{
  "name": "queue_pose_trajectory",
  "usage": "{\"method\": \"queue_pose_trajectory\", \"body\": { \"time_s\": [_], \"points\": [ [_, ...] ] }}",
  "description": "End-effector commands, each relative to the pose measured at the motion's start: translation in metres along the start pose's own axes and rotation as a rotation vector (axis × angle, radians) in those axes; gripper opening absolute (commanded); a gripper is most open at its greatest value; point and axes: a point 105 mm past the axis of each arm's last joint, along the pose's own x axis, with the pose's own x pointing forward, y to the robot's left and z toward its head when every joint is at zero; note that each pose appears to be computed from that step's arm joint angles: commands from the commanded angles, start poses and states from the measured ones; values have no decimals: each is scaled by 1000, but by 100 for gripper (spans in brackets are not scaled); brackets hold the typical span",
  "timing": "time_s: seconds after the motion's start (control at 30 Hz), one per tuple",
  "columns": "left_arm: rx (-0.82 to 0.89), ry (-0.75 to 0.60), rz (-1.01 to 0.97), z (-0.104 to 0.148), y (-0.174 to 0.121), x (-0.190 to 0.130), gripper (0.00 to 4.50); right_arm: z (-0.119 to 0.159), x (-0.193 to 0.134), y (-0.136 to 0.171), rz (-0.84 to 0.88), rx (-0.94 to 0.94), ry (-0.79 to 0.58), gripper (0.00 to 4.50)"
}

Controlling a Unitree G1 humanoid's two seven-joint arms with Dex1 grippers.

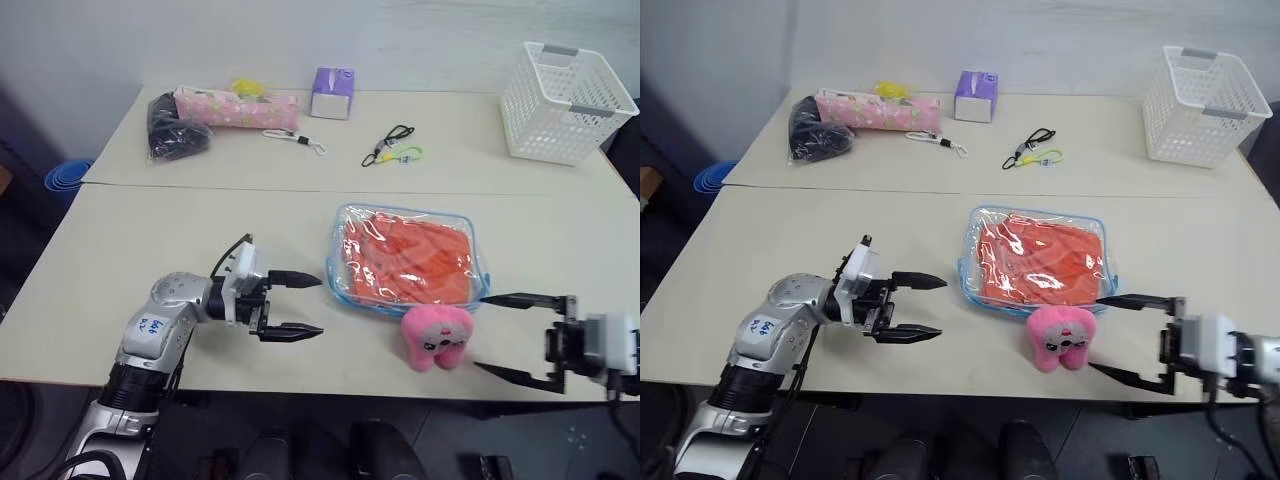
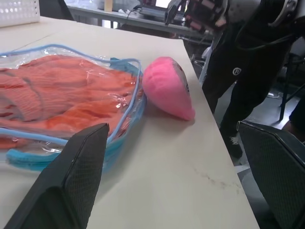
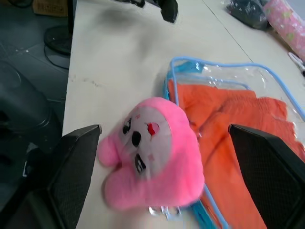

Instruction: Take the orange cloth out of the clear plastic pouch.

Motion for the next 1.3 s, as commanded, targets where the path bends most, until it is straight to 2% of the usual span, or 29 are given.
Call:
{"method": "queue_pose_trajectory", "body": {
  "time_s": [0.03, 0.1, 0.33, 0.37, 0.47, 0.6, 0.73, 0.8, 1.1, 1.2, 1.3],
  "points": [
    [46, -5, -7, 6, -5, -2, 450, -30, -23, -23, -41, -101, 173, 447],
    [41, -16, -11, 7, -6, 1, 450, -47, -23, -43, -89, -167, 249, 447],
    [26, -29, -59, 8, -11, 16, 450, -63, 17, -78, -60, -259, 261, 447],
    [21, -28, -65, 8, -10, 18, 450, -63, 21, -80, -51, -276, 269, 430],
    [23, -15, -98, 8, -10, 28, 450, -62, 30, -85, -26, -328, 271, 353],
    [34, 1, -138, 10, -5, 51, 450, -58, 34, -90, 6, -363, 277, 219],
    [57, -3, -177, 13, -3, 75, 450, -58, 31, -94, 3, -343, 287, 63],
    [59, 5, -186, 12, -2, 90, 450, -57, 31, -94, 1, -341, 281, 5],
    [99, 107, -228, -15, -13, 151, 450, -60, 37, -89, -17, -296, 259, 5],
    [147, 142, -216, -24, -12, 162, 403, -61, 36, -88, -29, -285, 263, 0],
    [143, 119, -183, -21, -7, 166, 314, -64, 34, -85, -33, -274, 271, 0]
  ]
}}
